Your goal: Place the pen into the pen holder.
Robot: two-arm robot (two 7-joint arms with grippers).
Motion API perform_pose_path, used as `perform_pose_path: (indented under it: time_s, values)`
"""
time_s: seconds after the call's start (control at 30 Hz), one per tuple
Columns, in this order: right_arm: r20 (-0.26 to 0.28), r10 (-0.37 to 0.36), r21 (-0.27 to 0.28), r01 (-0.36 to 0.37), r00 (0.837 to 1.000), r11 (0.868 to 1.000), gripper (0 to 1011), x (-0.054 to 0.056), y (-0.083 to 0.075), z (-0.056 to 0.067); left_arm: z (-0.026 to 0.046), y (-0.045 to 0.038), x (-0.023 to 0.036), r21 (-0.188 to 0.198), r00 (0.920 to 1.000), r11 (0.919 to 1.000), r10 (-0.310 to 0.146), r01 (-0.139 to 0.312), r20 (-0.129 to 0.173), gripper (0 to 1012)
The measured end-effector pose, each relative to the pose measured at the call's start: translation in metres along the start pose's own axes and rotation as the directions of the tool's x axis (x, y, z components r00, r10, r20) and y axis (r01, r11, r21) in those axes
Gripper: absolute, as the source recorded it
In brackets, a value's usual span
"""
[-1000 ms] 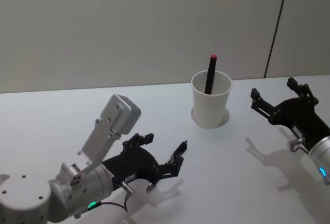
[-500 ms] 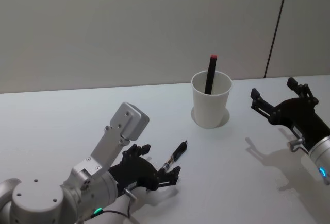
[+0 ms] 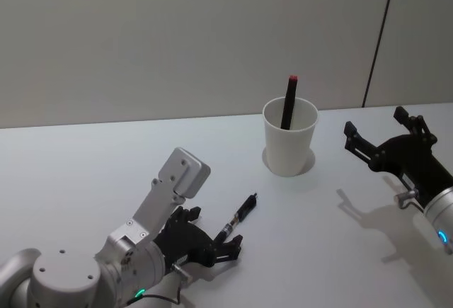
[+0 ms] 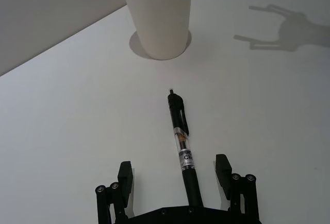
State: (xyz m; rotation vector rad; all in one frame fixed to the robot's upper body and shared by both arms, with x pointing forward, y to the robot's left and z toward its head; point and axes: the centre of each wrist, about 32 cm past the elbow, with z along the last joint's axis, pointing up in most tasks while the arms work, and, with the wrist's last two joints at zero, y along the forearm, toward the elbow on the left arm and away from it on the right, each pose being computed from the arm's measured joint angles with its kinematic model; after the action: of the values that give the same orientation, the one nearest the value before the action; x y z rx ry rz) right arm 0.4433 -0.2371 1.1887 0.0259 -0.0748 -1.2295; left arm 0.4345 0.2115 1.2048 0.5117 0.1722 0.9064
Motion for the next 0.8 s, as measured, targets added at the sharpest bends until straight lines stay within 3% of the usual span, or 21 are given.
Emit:
perform_pose_path:
  time_s: [0.47,0.8]
  values:
    - [0.0,0.0,0.0,0.0,1.0,1.0,1001,0.0,0.0,0.0,-0.0007,-0.0029,-0.0056,0.009,0.9991,0.9995,0.029,-0.03,0.031,1003]
    - [0.0,0.0,0.0,0.0,1.0,1.0,1001,0.0,0.0,0.0,0.0009,-0.0032,-0.0085,0.01,0.999,0.9999,0.01,-0.011,0.044,1003]
